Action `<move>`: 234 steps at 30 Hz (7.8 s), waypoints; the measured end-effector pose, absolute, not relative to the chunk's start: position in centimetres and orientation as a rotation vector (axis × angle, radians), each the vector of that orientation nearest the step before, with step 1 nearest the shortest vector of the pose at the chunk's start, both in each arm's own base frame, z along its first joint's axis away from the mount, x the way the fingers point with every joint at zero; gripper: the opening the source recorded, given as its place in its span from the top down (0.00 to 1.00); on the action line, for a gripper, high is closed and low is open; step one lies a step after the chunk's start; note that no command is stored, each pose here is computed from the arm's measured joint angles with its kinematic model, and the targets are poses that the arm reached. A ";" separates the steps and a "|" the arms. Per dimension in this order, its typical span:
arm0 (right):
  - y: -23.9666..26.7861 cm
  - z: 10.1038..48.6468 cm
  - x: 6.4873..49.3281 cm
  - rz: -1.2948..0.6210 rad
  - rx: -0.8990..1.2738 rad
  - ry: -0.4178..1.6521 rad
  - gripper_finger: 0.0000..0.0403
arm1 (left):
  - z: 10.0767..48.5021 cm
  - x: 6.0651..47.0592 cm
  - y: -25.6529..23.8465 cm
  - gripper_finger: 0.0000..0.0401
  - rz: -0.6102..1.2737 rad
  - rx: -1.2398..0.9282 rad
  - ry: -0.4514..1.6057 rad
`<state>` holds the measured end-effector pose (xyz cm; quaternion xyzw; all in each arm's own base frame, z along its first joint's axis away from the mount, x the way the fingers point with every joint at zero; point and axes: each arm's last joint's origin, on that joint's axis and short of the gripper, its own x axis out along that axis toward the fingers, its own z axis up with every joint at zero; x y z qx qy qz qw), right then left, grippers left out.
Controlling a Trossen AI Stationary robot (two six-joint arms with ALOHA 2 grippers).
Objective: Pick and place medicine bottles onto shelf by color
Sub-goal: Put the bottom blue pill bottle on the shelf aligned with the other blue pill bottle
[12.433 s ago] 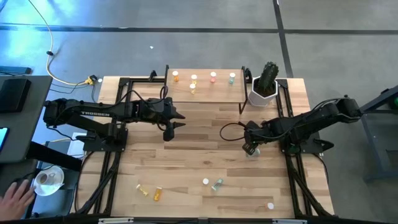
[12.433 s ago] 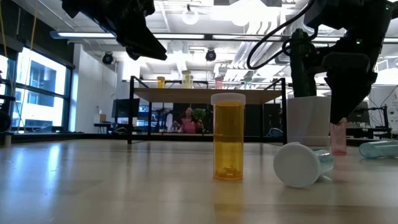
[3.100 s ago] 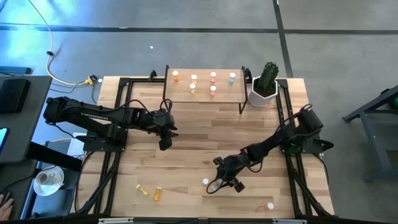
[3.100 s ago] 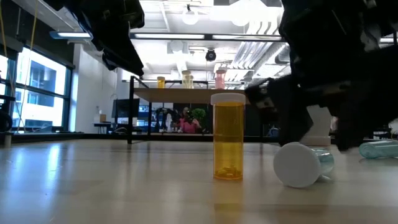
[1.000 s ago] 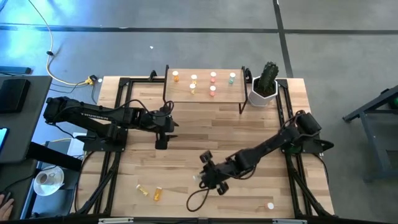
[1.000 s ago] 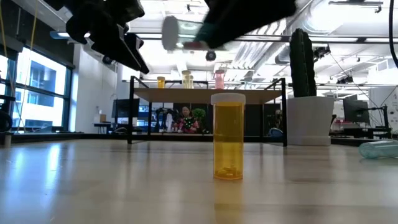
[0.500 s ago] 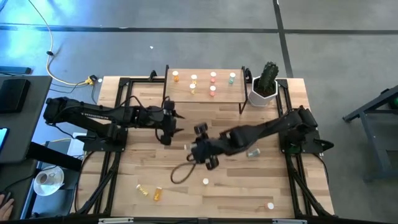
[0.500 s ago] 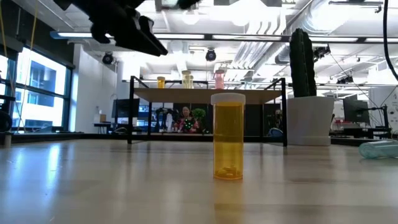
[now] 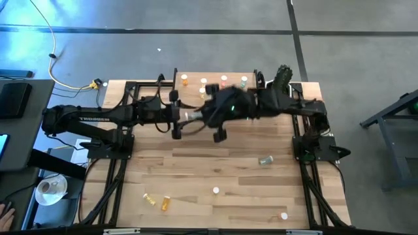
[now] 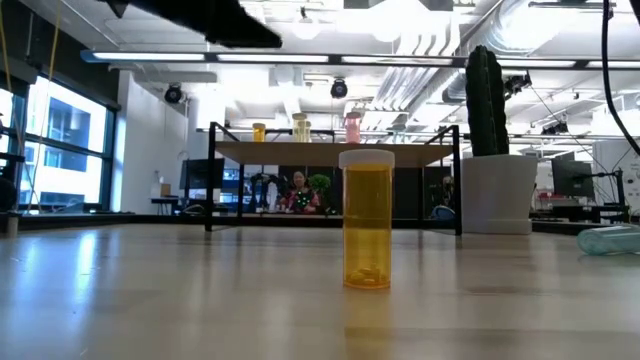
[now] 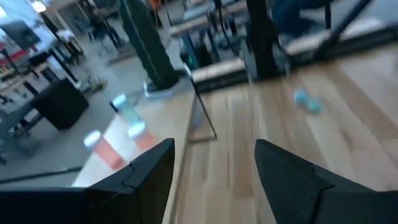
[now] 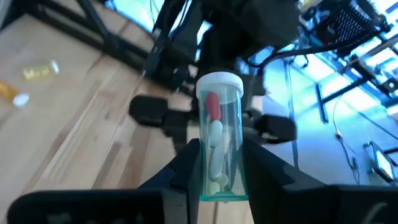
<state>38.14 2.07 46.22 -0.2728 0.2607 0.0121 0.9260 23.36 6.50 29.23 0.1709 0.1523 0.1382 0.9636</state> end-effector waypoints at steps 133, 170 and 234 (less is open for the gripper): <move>-3.4 51.1 32.3 0.108 -0.301 0.407 0.52 | 34.9 29.3 8.5 0.74 0.110 0.517 -0.636; -0.2 37.0 25.9 0.057 -0.082 0.790 0.52 | 27.6 31.8 7.2 0.74 0.099 0.238 0.148; 1.9 21.6 31.1 0.031 -0.125 0.274 0.59 | 22.0 33.4 1.7 0.74 0.164 0.090 0.502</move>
